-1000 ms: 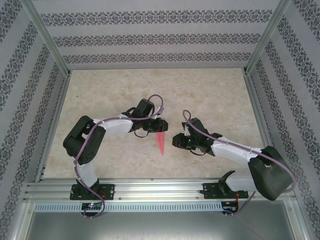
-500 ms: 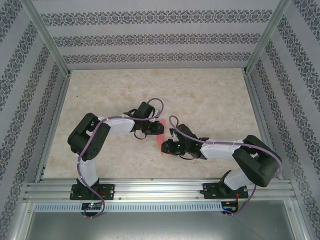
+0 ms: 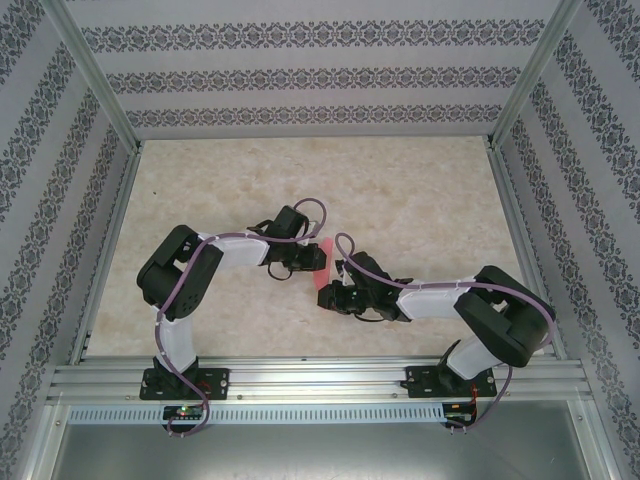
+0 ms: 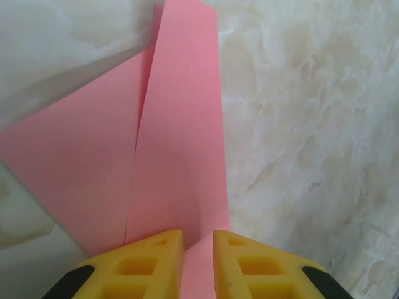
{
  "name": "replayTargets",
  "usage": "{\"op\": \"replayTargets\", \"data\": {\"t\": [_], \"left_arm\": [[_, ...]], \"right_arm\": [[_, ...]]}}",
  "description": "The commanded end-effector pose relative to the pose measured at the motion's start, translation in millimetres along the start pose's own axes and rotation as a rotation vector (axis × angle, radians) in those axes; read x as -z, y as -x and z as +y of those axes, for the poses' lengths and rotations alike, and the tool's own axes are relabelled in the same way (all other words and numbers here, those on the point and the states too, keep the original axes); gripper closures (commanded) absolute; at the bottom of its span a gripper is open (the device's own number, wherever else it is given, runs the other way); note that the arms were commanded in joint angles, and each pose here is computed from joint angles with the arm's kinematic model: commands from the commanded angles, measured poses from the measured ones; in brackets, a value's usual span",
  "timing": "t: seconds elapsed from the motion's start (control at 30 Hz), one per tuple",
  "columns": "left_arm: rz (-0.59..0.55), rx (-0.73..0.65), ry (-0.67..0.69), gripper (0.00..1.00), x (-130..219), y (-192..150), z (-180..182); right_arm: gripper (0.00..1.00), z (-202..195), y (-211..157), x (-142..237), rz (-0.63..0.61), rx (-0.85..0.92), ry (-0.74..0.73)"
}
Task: Fold a paper plane with a square sheet of paper (fold left side to right side)
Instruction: Fold the wing for the fifth time at the center of the table.
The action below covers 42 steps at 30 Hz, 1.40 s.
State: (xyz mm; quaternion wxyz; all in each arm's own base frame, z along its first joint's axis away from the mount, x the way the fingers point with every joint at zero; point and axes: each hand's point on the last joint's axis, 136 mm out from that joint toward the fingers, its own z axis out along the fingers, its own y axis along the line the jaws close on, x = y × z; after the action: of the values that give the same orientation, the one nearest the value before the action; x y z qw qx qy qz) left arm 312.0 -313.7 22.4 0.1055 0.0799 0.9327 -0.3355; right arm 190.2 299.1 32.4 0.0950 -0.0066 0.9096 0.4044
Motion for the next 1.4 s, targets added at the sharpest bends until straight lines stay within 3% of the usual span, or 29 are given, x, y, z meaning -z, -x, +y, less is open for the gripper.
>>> {"op": "replayTargets", "data": {"t": [0.0,0.27,0.5,0.83,1.03,1.13,1.37], "left_arm": [[0.023,0.013,0.059,0.78,-11,-11,26],[0.023,0.015,0.066,0.79,-11,-11,28],[0.021,0.016,0.072,0.80,-11,-11,30],[0.017,0.016,0.062,0.81,-11,-11,29],[-0.015,-0.002,-0.038,0.77,1,3,-2],[-0.043,-0.023,-0.103,0.70,18,20,-29],[-0.179,-0.054,-0.209,0.54,93,65,-76]], "right_arm": [[0.80,3,-4,-4,0.012,-0.005,0.021],[0.81,-12,-12,-14,0.053,-0.048,-0.035],[0.83,-40,-30,-17,0.126,-0.095,-0.219],[0.83,-43,-62,-9,0.223,-0.137,-0.226],[0.81,-22,-38,18,0.118,-0.026,-0.191],[0.77,-15,-16,41,0.021,0.055,-0.203],[0.66,-25,28,96,-0.175,0.219,-0.464]]}}
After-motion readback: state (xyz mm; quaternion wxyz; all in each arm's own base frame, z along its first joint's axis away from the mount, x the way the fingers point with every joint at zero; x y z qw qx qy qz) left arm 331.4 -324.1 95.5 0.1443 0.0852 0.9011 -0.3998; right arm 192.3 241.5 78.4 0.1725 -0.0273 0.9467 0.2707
